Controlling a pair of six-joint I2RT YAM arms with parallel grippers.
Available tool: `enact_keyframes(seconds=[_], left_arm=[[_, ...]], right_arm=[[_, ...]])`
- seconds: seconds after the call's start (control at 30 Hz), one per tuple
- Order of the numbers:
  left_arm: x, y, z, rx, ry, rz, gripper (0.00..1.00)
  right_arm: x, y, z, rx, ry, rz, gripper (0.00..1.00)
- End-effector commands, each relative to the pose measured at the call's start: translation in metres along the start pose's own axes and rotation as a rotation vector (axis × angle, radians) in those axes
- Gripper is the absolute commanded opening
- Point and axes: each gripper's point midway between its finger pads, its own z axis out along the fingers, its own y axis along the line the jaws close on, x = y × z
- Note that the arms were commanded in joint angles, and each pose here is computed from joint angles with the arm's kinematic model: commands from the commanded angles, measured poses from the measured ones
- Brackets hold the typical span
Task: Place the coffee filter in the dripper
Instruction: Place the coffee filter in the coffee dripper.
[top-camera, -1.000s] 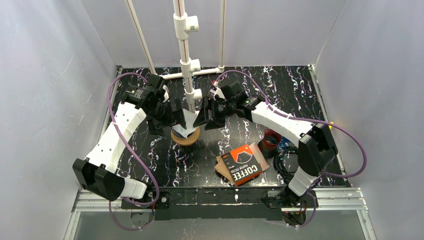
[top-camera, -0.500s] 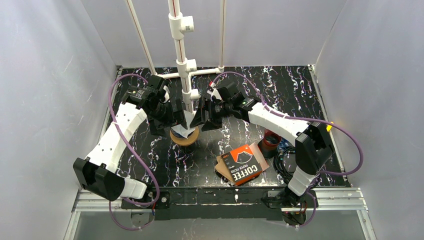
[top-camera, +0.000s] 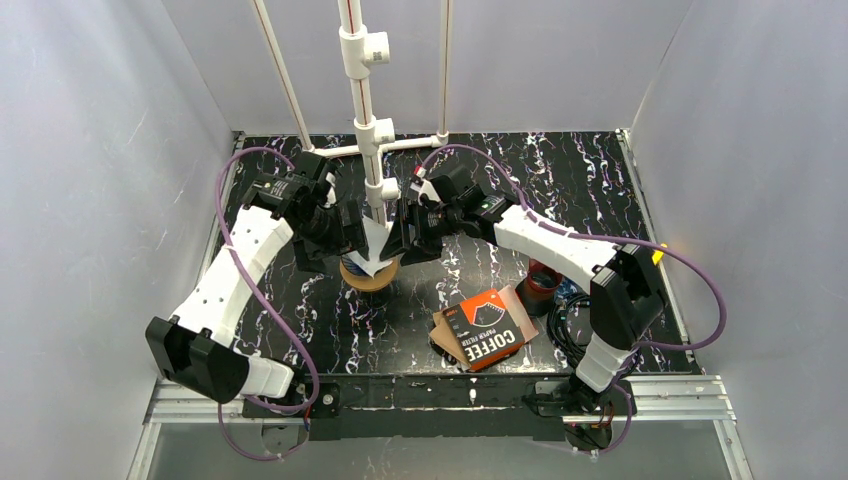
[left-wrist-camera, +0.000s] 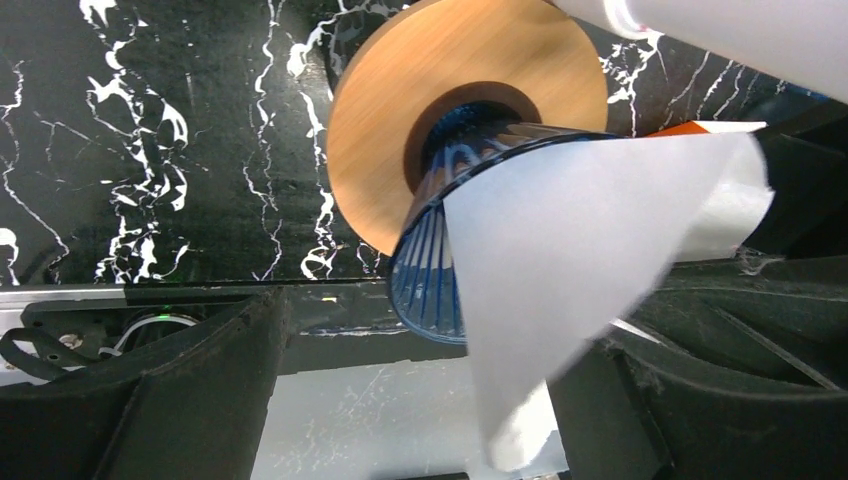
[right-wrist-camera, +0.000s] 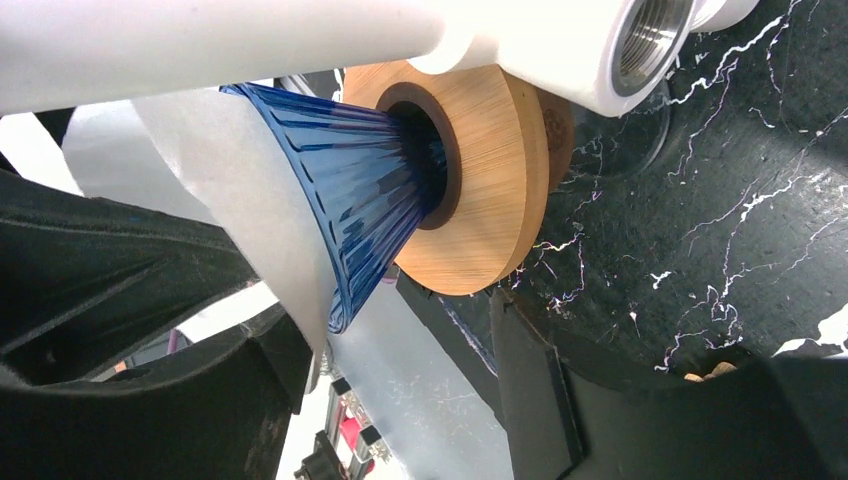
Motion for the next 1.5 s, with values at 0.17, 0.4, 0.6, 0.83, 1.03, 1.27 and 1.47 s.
enact_keyframes(seconds=[0.17, 0.4, 0.6, 0.83, 1.03, 1.27, 1.47], left_arm=[[0.005, 0.032, -0.011, -0.086, -0.045, -0.021, 0.85], [0.003, 0.037, -0.009, -0.088, -0.041, -0.038, 0.82], [0.003, 0.042, -0.006, -0.096, -0.030, -0.042, 0.79], [0.005, 0.052, -0.005, -0.118, -0.028, -0.044, 0.79], [0.007, 0.056, -0.006, -0.125, -0.029, -0.037, 0.79], [0.008, 0.058, -0.005, -0.127, -0.028, -0.044, 0.79], [0.007, 0.058, -0.006, -0.127, -0.032, -0.046, 0.79]], right_arm=[[-0.003, 0.003, -0.001, 0.028, 0.012, -0.037, 0.67], [-0.001, 0.002, -0.002, 0.040, 0.021, -0.044, 0.66], [-0.003, 0.001, -0.003, 0.045, 0.019, -0.044, 0.66], [-0.003, 0.001, -0.002, 0.045, 0.025, -0.047, 0.66], [-0.002, 0.000, -0.001, 0.047, 0.030, -0.045, 0.66], [-0.001, -0.003, -0.001, 0.061, 0.034, -0.043, 0.66], [-0.001, -0.002, -0.002, 0.056, 0.033, -0.058, 0.67]])
